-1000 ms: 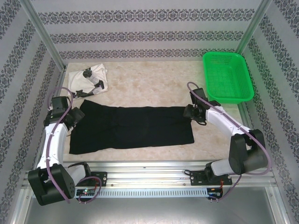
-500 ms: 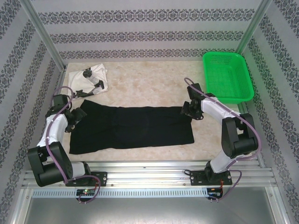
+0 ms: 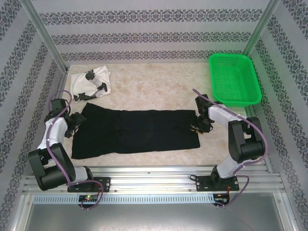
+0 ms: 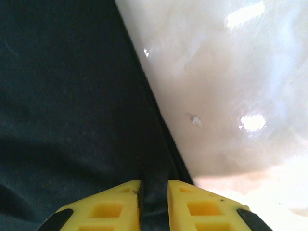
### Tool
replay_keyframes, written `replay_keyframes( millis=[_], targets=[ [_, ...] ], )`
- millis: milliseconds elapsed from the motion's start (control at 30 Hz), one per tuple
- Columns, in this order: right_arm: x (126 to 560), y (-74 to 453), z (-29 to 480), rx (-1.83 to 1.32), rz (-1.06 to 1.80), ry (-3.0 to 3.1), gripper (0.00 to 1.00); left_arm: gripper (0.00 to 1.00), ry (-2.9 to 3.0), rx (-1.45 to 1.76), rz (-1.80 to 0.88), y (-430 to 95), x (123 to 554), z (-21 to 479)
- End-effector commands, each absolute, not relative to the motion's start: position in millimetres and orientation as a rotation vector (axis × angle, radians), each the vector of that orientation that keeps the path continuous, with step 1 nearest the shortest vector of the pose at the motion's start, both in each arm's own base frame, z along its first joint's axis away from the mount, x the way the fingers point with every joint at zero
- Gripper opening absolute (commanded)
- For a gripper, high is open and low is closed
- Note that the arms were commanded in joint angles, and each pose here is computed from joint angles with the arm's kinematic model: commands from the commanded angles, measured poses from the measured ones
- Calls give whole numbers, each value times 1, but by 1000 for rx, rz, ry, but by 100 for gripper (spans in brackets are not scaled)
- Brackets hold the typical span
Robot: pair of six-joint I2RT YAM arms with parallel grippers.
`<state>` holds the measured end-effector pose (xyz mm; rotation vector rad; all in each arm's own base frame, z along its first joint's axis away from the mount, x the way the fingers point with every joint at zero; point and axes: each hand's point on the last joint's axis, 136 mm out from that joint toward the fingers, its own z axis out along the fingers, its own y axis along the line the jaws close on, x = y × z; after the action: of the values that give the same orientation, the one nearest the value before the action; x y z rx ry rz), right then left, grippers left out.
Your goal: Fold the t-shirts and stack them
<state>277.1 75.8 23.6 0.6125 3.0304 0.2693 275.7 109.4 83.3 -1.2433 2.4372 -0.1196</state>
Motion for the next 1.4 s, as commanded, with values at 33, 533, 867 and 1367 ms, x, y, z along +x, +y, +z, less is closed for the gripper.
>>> replay_keyframes(
  millis=[33,533,867,1367],
  targets=[
    [258,74,37,605,276,3057,23,78,2451,-1189,-136,109,279,81],
    [357,76,31,576,399,2969,44,90,2567,-1048,-322,81,302,56],
    [361,77,14,578,295,3032,30,80,2643,-1136,-343,83,333,22],
    [309,42,34,823,191,2946,0,17,2739,-967,-329,54,381,17]
  ],
)
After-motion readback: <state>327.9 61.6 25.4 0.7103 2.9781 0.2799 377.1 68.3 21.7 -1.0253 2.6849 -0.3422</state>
